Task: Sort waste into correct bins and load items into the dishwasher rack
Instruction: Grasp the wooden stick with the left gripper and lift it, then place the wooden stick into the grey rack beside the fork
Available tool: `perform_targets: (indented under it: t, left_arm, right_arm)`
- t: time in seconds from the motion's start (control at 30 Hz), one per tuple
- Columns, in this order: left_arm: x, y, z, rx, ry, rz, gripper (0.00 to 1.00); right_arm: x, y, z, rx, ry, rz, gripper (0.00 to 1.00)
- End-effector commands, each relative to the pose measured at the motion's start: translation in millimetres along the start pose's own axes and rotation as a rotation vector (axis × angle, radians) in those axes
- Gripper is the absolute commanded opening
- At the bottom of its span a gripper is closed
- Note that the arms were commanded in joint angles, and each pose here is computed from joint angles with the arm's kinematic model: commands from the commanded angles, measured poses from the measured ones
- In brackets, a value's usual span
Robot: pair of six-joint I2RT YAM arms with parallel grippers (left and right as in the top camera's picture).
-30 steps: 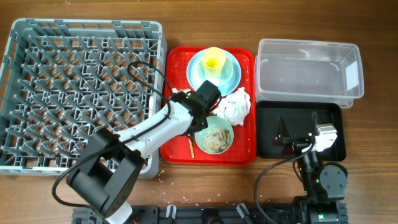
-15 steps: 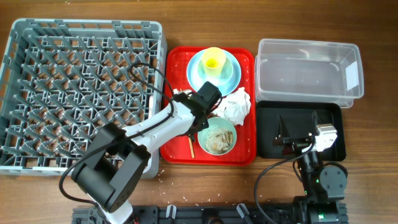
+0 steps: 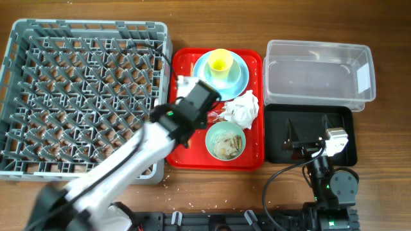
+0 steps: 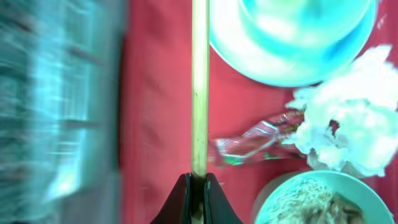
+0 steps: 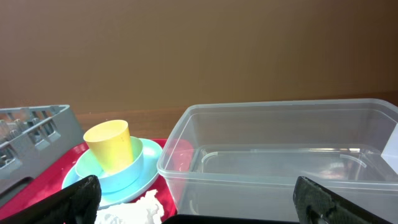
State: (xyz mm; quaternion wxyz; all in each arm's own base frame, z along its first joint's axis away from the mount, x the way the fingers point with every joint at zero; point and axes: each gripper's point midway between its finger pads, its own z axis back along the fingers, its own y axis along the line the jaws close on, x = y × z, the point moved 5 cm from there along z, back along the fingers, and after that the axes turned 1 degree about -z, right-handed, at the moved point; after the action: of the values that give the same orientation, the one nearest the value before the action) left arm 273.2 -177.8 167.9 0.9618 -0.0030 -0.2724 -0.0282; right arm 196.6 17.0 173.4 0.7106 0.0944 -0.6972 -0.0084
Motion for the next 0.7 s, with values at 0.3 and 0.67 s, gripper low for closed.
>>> perform_targets:
  t: [0.3, 0.67]
  left_arm:
    - [14.5, 124.7, -3.8, 0.176, 0.089, 0.084, 0.04]
    - [0.9, 122.6, -44.2, 0.2, 0.214, 0.046, 0.86]
  right_arm:
    - [0.8, -1.7, 0.0, -0.013, -0.006, -0.009, 1.0]
    - [0.8, -1.7, 0.0, -0.013, -0.006, -0.009, 1.0]
